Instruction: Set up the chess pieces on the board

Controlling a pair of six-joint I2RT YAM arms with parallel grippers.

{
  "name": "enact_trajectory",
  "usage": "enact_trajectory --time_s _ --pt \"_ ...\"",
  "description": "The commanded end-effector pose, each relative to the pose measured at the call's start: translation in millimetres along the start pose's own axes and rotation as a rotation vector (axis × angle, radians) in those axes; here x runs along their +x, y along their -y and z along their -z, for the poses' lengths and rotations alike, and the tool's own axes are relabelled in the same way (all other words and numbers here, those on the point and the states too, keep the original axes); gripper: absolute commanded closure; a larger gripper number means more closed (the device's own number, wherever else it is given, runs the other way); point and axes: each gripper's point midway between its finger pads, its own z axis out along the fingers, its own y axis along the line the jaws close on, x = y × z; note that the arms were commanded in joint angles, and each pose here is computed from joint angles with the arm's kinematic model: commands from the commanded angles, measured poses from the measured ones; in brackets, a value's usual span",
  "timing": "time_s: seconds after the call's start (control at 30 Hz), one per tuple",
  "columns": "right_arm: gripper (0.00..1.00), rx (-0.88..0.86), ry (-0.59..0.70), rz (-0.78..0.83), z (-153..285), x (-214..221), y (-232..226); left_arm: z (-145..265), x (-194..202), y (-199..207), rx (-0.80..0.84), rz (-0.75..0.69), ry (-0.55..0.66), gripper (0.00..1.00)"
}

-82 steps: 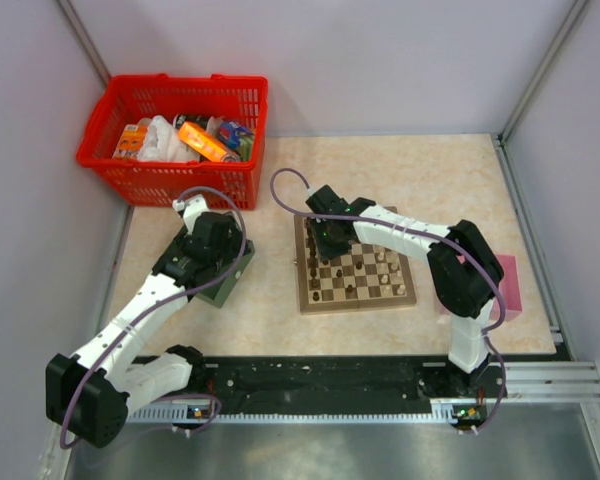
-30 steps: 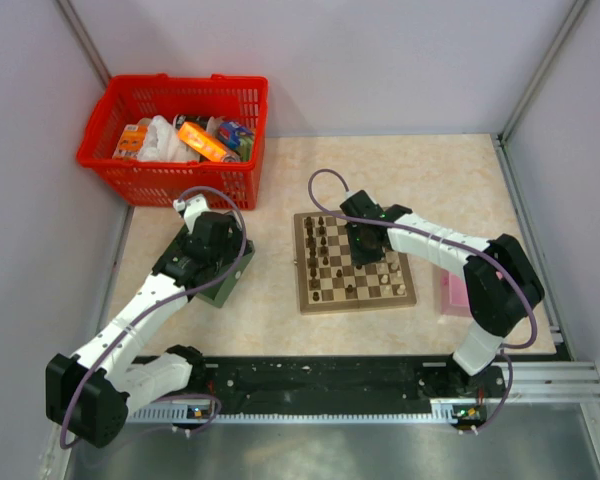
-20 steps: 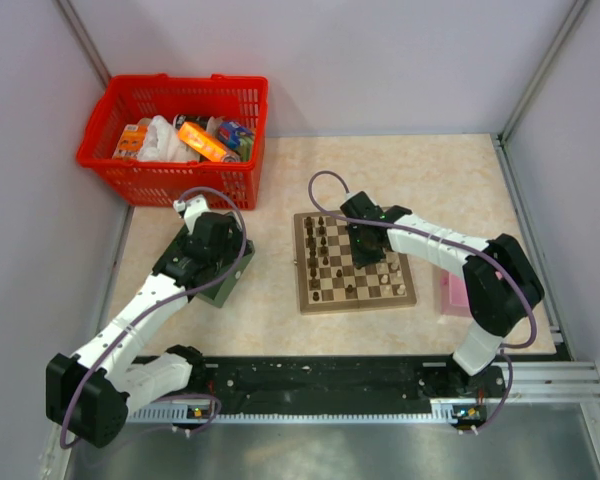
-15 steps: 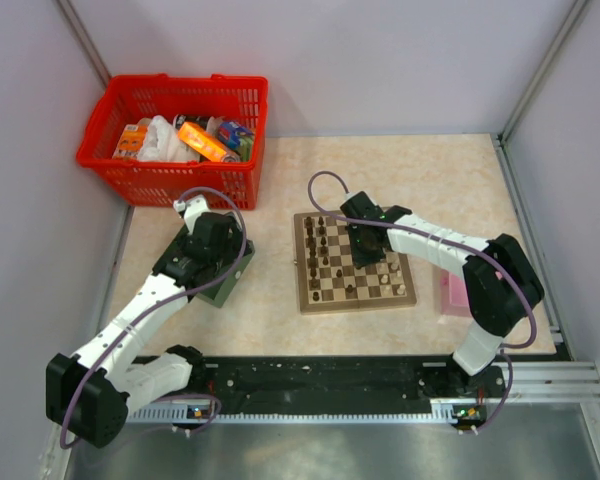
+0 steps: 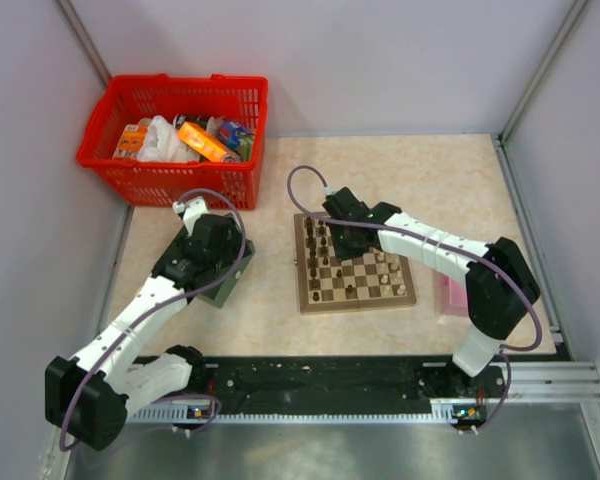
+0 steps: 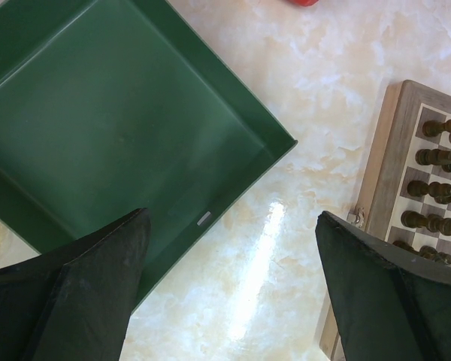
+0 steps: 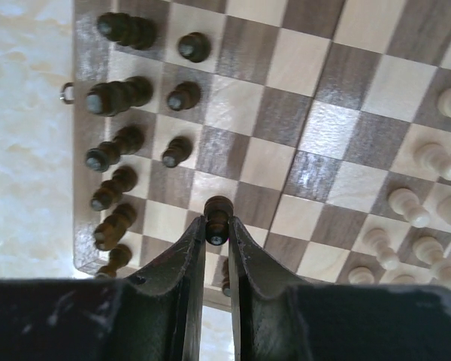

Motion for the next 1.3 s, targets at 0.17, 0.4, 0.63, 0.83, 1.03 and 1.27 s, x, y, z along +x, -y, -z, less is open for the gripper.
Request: enact_trajectory --time_s 0.17,0.4,0.63,0.83,1.03,1.27 --pt "0.85 -0.064 0.049 0.03 13.5 -16.6 -27.9 2.0 -14.8 6.6 0.018 0.03 0.047 0.04" --pt "0.84 -0.076 0.062 0.047 16.7 -22.3 -31.3 2.7 -14.1 3.9 0.012 0.035 0.052 0.04" --pt "0.84 -0.093 0.061 0.045 18.0 -23.0 -34.7 4.9 -15.4 4.5 0.018 0.036 0.054 0.02" --pt "0.84 -0.103 0.053 0.04 16.7 -21.8 -37.0 5.7 -14.8 3.1 0.02 0.04 0.059 0.01" --pt "0.84 -0.122 0.039 0.043 13.1 -14.6 -47.6 3.7 -13.5 3.4 0.017 0.033 0.053 0.01" --pt "0.84 -0.117 0.0 0.058 3.0 -1.7 -53.5 2.1 -12.9 6.1 0.022 0.043 0.047 0.01"
